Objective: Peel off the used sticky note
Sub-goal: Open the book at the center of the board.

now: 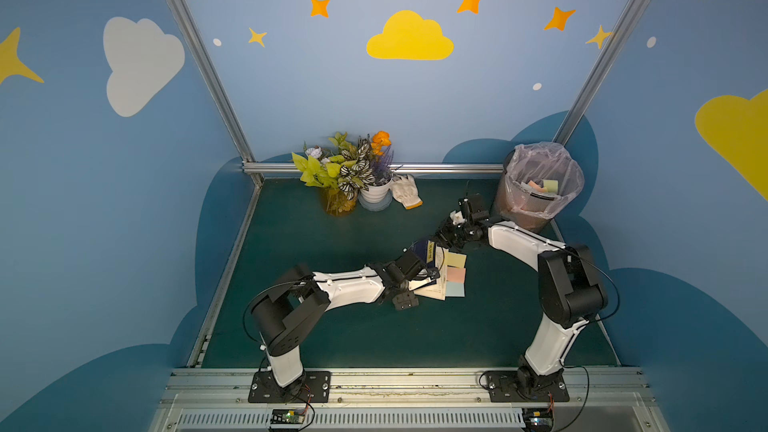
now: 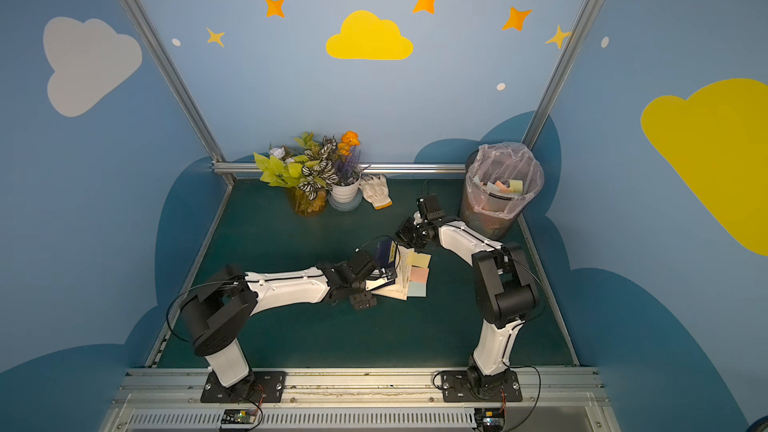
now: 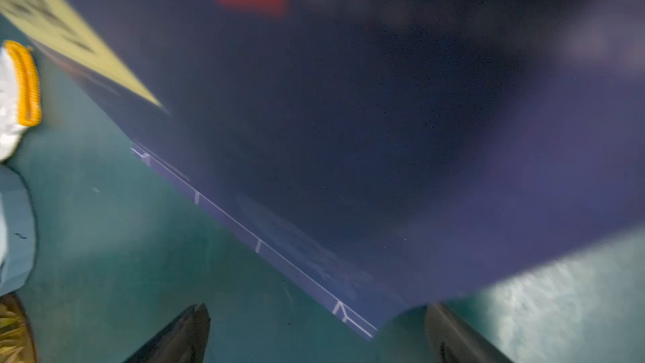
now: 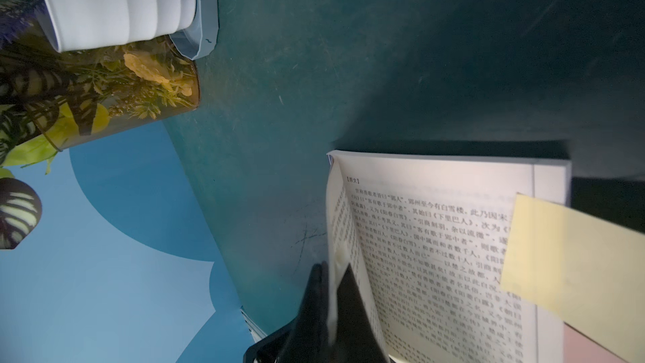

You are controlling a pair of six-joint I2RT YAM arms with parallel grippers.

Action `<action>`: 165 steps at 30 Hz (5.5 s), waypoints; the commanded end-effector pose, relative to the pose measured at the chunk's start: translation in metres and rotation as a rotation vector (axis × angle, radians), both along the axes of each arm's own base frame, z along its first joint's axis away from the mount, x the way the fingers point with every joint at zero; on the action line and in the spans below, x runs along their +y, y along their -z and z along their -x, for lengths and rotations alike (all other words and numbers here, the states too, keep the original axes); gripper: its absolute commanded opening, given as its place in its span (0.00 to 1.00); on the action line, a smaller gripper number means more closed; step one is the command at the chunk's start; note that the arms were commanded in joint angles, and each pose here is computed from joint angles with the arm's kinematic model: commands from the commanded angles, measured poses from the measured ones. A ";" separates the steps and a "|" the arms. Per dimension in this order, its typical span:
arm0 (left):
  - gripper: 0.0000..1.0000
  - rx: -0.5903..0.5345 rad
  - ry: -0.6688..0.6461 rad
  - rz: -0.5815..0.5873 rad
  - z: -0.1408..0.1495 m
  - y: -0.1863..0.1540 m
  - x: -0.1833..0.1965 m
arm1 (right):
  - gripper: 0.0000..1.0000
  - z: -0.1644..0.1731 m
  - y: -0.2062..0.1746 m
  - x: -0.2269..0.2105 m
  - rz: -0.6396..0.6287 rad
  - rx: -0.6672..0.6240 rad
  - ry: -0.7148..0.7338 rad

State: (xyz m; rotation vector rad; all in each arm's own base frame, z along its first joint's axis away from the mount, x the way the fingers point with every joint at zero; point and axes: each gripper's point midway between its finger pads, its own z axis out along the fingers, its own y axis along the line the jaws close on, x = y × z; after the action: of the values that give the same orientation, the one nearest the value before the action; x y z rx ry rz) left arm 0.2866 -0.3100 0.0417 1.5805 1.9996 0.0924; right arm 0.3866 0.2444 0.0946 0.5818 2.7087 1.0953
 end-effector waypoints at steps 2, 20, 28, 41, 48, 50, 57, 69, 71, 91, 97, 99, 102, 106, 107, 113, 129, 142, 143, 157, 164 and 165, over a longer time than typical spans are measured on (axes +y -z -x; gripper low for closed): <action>1.00 -0.062 -0.009 0.023 -0.015 -0.007 -0.011 | 0.00 -0.002 0.004 0.002 -0.021 0.008 0.000; 1.00 -0.088 0.016 0.066 -0.014 -0.014 -0.022 | 0.00 -0.007 0.006 0.003 -0.033 0.009 0.015; 0.81 -0.118 0.016 0.069 -0.014 -0.020 -0.018 | 0.00 -0.007 0.007 0.001 -0.024 0.011 0.017; 0.23 -0.077 -0.043 0.084 -0.017 -0.020 -0.005 | 0.59 -0.005 0.005 -0.017 0.043 -0.003 -0.011; 0.21 -0.002 -0.080 0.119 -0.018 -0.020 0.002 | 0.87 0.002 -0.001 -0.027 0.052 -0.019 -0.021; 0.20 0.020 -0.095 0.132 -0.019 -0.020 0.005 | 0.90 0.004 -0.002 -0.030 0.053 -0.023 -0.022; 0.14 0.073 -0.122 0.159 -0.019 -0.018 0.009 | 0.93 0.012 0.005 -0.031 0.015 -0.006 -0.009; 0.03 0.107 -0.143 0.165 -0.020 -0.014 0.011 | 0.92 0.021 0.012 -0.014 -0.061 -0.005 0.013; 0.03 0.114 -0.141 0.162 -0.019 -0.012 0.011 | 0.92 0.020 0.011 -0.015 -0.068 -0.020 0.023; 0.15 0.120 -0.134 0.152 -0.019 -0.008 0.011 | 0.77 0.002 0.031 0.003 -0.142 0.016 0.052; 0.56 0.123 -0.108 0.166 -0.019 -0.017 0.005 | 0.33 0.000 0.026 0.001 -0.131 0.005 0.061; 0.68 0.134 -0.096 0.175 -0.018 -0.021 0.001 | 0.18 0.001 0.023 0.000 -0.122 0.004 0.060; 0.80 0.145 -0.077 0.182 -0.016 -0.023 -0.004 | 0.01 0.001 0.019 0.001 -0.121 0.003 0.059; 0.89 0.137 -0.055 0.178 -0.017 -0.023 -0.010 | 0.00 0.000 0.015 0.003 -0.114 0.014 0.059; 0.92 0.134 -0.049 0.177 -0.016 -0.023 -0.011 | 0.00 -0.001 0.013 0.003 -0.113 0.017 0.061; 1.00 0.073 -0.027 0.170 -0.022 -0.029 -0.024 | 0.00 -0.002 0.007 0.004 -0.113 0.027 0.058; 0.62 -0.072 -0.058 0.166 -0.045 -0.048 -0.038 | 0.13 0.000 0.009 -0.002 -0.080 0.047 0.055; 0.03 0.119 -0.183 0.256 -0.053 -0.050 -0.004 | 0.68 -0.004 -0.011 -0.030 0.039 -0.036 -0.010; 0.03 0.142 -0.211 0.271 -0.055 -0.050 -0.001 | 0.68 -0.004 -0.014 -0.034 0.047 -0.050 -0.014; 0.03 0.605 -0.418 0.604 -0.067 -0.033 0.027 | 0.61 0.010 0.022 -0.064 0.128 -0.028 -0.054; 0.03 0.693 -0.414 0.729 -0.063 -0.034 0.034 | 0.54 -0.002 0.035 -0.052 0.088 -0.039 -0.075; 0.03 0.704 -0.399 0.737 -0.060 -0.035 0.033 | 0.54 -0.005 0.036 -0.050 0.083 -0.040 -0.081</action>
State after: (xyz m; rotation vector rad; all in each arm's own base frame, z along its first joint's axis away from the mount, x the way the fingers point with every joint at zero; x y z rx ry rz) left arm 0.3561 -0.2699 0.0704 0.7686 2.4373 -0.9094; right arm 0.3833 0.1866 0.0605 0.4857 2.7640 0.9586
